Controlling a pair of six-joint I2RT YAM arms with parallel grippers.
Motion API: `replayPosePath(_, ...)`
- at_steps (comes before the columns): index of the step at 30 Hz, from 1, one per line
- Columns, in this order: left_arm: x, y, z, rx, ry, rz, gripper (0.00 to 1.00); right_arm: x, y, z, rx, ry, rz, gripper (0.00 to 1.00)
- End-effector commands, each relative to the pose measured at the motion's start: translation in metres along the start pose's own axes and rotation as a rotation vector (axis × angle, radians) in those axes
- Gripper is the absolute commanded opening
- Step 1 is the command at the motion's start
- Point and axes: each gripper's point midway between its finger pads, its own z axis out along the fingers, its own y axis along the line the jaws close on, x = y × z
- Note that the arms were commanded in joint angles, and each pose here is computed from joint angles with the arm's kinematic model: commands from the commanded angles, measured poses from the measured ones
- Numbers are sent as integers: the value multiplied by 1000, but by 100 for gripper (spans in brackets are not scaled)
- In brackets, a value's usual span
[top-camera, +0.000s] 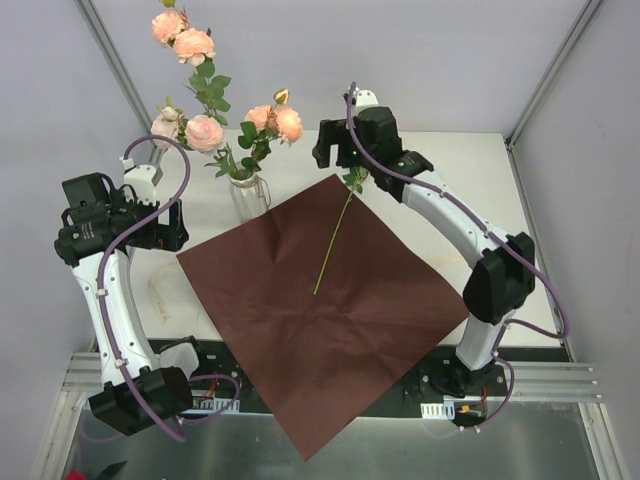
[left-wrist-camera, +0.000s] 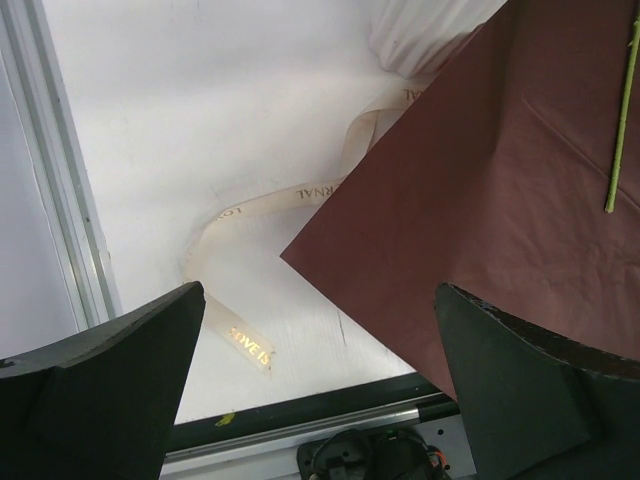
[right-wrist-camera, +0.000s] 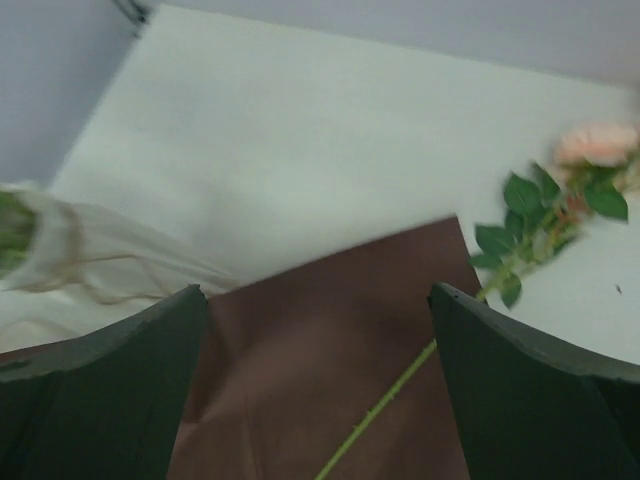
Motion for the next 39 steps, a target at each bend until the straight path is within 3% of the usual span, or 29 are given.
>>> replayPosePath(1,3,6,1,-17,-8,10,99,77,-61,17,290,269,55,96)
replayPosePath(5,6,7,2,-18,-2,4,99,117,-100,28,475,398,70,96)
replayPosePath(10,16,16,4,-27,7,14,99,159,-127,47,477,498,211,96)
replayPosePath(12,22,22,5,-35,9,-2,99,163,-134,50,494,497,223,99)
replayPosePath(17,32,28,7,-19,9,-18,99,171,-149,63,529,500,234,88)
replayPosePath(28,49,48,13,-11,35,-76,99,176,-163,93,546,481,241,79)
replayPosePath(39,56,55,18,49,34,-149,99,203,-177,89,629,593,111,84)
